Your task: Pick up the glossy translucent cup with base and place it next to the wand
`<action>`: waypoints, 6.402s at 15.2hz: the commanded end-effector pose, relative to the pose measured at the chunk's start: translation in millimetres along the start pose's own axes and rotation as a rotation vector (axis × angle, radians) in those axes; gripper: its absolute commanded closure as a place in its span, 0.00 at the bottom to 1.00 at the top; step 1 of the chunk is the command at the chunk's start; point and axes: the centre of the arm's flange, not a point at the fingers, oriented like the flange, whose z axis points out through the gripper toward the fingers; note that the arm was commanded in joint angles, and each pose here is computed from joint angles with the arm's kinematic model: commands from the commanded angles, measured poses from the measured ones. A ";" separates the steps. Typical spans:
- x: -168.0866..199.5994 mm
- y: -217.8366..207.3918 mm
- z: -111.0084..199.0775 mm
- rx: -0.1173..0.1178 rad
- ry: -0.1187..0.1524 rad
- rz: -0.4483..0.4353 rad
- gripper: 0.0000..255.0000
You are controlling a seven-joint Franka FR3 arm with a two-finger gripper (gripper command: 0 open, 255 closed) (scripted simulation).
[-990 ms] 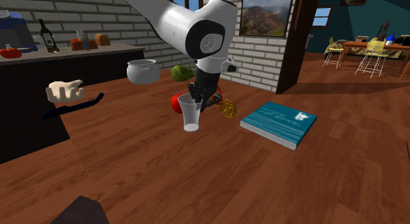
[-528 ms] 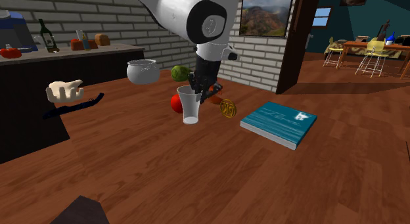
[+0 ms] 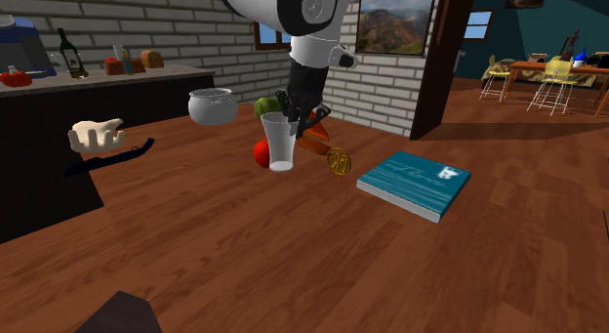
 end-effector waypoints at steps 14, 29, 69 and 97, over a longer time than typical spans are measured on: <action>8.6 -20.6 -76.7 0.000 0.000 0.000 1.00; -32.9 -208.0 -28.5 0.000 0.000 0.000 1.00; -109.2 -503.0 123.4 0.000 0.000 0.000 1.00; -119.9 -470.2 239.7 0.000 0.000 0.000 1.00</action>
